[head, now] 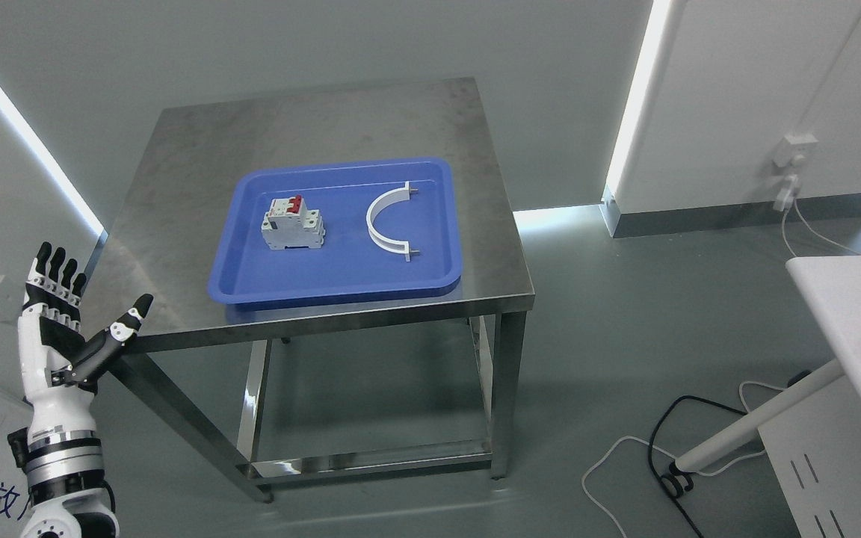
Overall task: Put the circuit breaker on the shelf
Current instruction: 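Reach the left hand toward the grey circuit breaker in the blue tray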
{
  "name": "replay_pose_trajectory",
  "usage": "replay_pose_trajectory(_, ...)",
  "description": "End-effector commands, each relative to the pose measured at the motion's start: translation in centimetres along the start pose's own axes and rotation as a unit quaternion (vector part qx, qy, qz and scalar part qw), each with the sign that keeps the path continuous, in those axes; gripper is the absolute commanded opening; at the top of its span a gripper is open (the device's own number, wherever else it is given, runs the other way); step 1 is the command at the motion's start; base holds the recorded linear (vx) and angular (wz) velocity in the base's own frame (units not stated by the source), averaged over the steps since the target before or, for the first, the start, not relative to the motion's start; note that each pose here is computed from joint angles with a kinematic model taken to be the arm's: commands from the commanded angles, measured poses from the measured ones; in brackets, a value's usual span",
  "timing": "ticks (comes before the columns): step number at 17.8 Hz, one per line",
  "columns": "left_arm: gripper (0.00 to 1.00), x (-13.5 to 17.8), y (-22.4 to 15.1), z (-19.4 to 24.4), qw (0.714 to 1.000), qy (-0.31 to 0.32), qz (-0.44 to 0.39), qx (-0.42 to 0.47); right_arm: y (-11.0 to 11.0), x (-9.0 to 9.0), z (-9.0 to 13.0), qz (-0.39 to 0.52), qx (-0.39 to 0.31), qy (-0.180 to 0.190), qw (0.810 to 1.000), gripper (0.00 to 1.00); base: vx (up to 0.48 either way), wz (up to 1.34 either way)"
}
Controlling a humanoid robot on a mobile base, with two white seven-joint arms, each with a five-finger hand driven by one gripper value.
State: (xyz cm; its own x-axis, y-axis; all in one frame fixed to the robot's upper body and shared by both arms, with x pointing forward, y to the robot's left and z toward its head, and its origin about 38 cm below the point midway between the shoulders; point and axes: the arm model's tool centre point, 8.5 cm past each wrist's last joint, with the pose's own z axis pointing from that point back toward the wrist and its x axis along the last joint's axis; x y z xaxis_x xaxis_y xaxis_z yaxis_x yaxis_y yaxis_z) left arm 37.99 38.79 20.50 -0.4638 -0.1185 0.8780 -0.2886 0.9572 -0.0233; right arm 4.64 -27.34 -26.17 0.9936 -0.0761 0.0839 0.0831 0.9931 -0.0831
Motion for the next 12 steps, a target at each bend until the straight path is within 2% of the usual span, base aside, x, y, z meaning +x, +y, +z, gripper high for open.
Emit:
replay_pose_trajectory(1, 1.0, 0.6, -3.2, -1.2, 0.998, -0.014, 0.007, -0.066, -1.2, -0.6, 0.0, 0.001, -0.009, -0.01, 1.0, 1.0, 0.0, 0.0)
replay_pose_trajectory(5, 1.0, 1.7, -4.0, -2.9, 0.993, -0.028, -0.02, -0.114, -1.2, -0.6, 0.0, 0.001, -0.009, -0.01, 1.0, 1.0, 0.0, 0.0)
replay_pose_trajectory(7, 1.0, 3.0, -5.2, -5.5, 0.986, -0.043, -0.051, -0.152, -1.2, -0.6, 0.0, 0.001, -0.009, -0.01, 1.0, 1.0, 0.0, 0.0)
replay_pose_trajectory(10, 1.0, 4.9, -9.0, -10.1, 0.943, -0.051, -0.164, -0.284, -1.2, -0.6, 0.0, 0.001, -0.009, -0.01, 1.0, 1.0, 0.0, 0.0)
replay_pose_trajectory(12, 1.0, 5.2, -10.7, -12.2, 0.917, -0.033, -0.207, -0.339, -1.2, -0.6, 0.0, 0.001, -0.009, -0.01, 1.0, 1.0, 0.0, 0.0)
